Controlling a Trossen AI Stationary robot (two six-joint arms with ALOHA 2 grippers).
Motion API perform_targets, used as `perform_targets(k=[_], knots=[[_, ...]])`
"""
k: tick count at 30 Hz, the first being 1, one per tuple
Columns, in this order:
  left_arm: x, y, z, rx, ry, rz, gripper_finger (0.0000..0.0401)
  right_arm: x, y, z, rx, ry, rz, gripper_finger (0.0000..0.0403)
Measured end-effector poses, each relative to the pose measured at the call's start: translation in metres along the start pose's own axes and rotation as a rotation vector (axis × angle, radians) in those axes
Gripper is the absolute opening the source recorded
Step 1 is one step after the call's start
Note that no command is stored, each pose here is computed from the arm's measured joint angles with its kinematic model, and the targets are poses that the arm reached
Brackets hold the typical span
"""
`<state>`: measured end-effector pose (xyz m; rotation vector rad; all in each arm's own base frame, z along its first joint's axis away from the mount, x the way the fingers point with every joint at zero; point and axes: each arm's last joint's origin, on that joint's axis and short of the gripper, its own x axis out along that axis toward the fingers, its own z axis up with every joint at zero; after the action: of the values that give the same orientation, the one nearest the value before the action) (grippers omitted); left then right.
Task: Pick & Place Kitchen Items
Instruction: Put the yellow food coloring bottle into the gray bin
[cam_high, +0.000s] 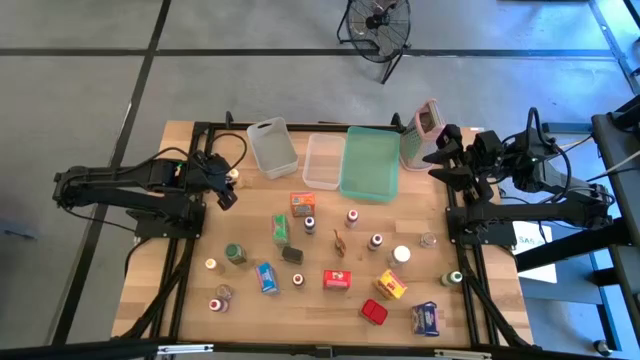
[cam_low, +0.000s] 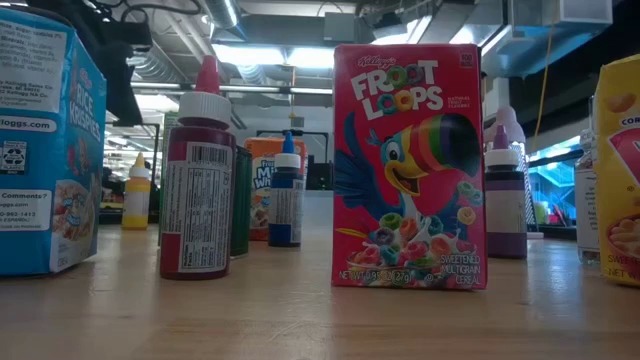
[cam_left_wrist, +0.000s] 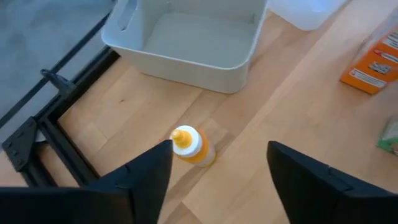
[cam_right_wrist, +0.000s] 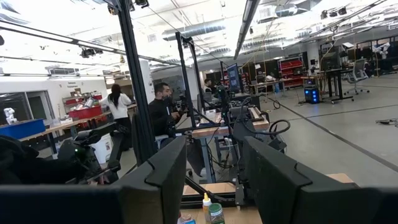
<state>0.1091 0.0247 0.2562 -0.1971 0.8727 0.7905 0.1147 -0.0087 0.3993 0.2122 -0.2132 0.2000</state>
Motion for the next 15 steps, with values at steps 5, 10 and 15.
perform_targets(k=[5, 10, 15], knots=[[0.0, 0.001, 0.001, -0.083, -0.006, 0.009, 0.0283, 0.0, 0.0, -0.001, 0.003, 0.008, -0.002, 0.0161], [0.004, -0.001, 0.003, -0.169, 0.001, 0.027, 0.0281, 0.0, -0.001, -0.004, 0.013, 0.038, -0.011, 0.0161], [0.017, 0.003, 0.011, -0.461, 0.055, 0.048, 0.0279, 0.001, -0.002, -0.004, 0.015, 0.042, -0.013, 0.0161]])
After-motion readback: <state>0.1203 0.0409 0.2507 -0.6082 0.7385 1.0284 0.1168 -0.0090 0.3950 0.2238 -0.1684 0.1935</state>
